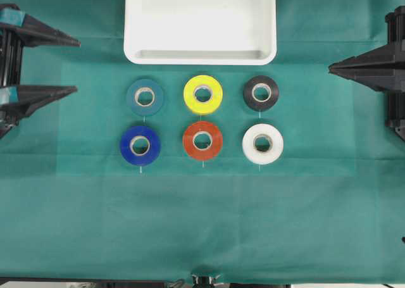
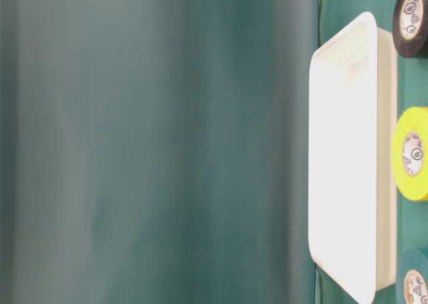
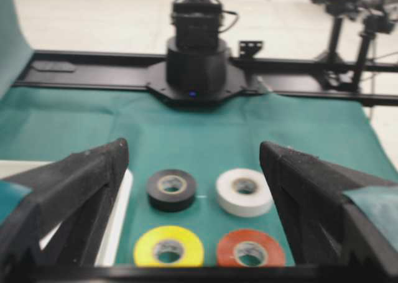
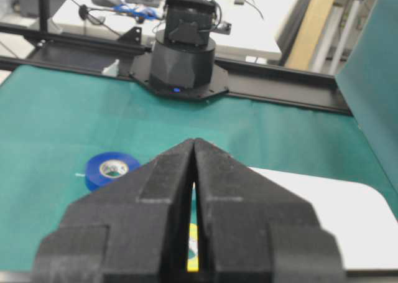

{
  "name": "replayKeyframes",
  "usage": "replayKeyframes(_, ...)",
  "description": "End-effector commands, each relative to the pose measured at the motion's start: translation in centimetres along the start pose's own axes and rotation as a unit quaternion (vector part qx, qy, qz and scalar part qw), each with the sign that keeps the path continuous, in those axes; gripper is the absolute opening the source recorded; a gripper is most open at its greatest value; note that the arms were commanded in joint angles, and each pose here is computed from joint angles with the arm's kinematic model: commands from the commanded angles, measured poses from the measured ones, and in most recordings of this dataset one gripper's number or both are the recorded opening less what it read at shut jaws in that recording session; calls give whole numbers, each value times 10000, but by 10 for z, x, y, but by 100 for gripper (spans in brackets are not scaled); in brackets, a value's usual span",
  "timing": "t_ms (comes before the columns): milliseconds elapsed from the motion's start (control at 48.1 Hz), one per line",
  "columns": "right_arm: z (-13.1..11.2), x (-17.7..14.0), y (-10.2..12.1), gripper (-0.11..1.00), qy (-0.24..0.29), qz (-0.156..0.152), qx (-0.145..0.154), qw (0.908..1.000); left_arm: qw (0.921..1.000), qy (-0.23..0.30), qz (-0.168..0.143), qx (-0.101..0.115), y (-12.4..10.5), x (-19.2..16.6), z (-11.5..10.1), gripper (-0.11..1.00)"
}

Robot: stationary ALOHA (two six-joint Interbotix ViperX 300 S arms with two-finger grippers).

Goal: Place the tape from the fixed location into the white case.

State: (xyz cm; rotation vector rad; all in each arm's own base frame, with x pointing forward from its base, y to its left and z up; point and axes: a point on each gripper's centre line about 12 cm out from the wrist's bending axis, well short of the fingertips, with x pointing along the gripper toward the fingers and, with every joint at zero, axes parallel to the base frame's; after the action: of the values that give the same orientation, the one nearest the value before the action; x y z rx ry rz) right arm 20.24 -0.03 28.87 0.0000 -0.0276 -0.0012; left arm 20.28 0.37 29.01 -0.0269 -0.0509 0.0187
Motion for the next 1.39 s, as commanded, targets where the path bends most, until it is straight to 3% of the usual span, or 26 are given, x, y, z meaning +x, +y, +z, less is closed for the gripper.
replayKeyframes(0,11,3,0,0,-115,-8,0,9999,9998,-104,153,9,6,3,9,99)
replayKeyframes(187,11,3,0,0,-100,-8,0,9999,9991,-73,414,24,17,2,8,99)
replayKeyframes(561,11,3,0,0,-92,-6,-8,10000,9990,141,428,8,18,16,3,99)
replayKeyframes(1080,12,4,0,0,-100,-6,-15,9999,9980,465,417,35,27,135,3,99)
replayKeyframes(1371,12,4,0,0,-100,-6,-15,9999,9973,606,406,98,30,184,7,99)
